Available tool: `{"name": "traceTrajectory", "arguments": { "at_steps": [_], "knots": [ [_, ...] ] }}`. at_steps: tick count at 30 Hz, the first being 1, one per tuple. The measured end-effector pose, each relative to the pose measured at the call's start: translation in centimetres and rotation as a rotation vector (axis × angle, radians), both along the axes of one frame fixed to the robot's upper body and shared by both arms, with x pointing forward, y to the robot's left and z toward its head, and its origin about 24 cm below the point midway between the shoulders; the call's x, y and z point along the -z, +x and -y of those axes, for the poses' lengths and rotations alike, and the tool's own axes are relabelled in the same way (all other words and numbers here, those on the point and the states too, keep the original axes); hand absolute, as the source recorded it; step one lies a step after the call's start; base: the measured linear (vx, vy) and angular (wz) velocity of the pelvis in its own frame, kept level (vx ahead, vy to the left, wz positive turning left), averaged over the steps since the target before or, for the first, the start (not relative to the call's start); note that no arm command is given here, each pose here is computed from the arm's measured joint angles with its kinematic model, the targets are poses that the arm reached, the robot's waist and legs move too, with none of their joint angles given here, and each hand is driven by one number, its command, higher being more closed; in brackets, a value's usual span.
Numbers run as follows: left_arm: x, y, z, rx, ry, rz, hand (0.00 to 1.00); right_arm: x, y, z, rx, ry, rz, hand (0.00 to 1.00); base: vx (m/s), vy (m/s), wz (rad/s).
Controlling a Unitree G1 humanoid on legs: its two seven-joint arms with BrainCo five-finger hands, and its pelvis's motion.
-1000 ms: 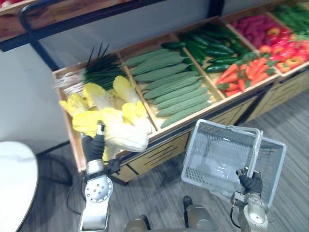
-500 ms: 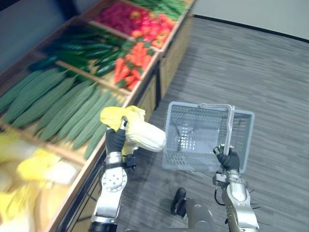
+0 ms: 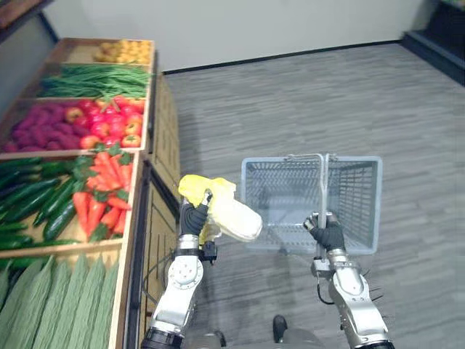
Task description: Pick vegetable in the basket
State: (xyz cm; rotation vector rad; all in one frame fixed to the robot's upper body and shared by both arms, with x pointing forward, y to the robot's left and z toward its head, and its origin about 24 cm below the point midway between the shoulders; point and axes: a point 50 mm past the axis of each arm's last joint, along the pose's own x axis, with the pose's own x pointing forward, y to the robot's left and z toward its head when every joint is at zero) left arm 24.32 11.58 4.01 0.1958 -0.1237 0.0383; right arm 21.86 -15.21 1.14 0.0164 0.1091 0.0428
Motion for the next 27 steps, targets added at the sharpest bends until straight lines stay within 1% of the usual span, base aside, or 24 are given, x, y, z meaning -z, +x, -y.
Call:
{"name": "traceTrajectory", "arguments": {
  "at_steps": [4,6,10,13,14,19,25,27],
  "knots": [
    [1.0,0.1,0.1,0.019,0.087,-0.041,1.0,0.6,-0.7,-2.5,-0.132,0.041,-0.042,1.0,0.04,0.043,-0.26],
    [2.1,0.1,0.6,0.049,0.157,-0.087,1.0,0.8,-1.0,-3.8,-0.209,0.085,-0.06,1.0,0.01,-0.011,-0.13],
    [2.9,0.5,0.8,0.069,0.232,-0.12,1.0,1.1,-1.5,-4.7,-0.267,0.163,-0.088,1.0,-0.01,0.011,-0.09],
    [3.7,0.8,0.2,0.088,0.328,-0.147,1.0,1.2,-1.9,-5.6,-0.314,0.23,-0.112,1.0,-0.04,0.01,-0.06],
    [4.3,0.9,-0.1,0.091,0.375,-0.174,0.0,1.3,-2.0,-6.0,-0.33,0.253,-0.122,1.0,-0.04,0.001,-0.01],
    [6.7,0.6,-0.4,0.142,0.522,-0.287,0.0,1.3,-2.7,-7.3,-0.401,0.301,-0.144,1.0,-0.01,0.001,0.0],
    [6.6,0.8,-0.3,0.143,0.538,-0.283,0.0,0.7,-3.0,-8.1,-0.458,0.329,-0.129,1.0,0.01,-0.009,0.06],
    [6.7,0.7,0.2,0.151,0.525,-0.284,0.0,0.5,-2.9,-8.1,-0.463,0.332,-0.12,1.0,0.0,-0.013,0.16]
  ]
}}
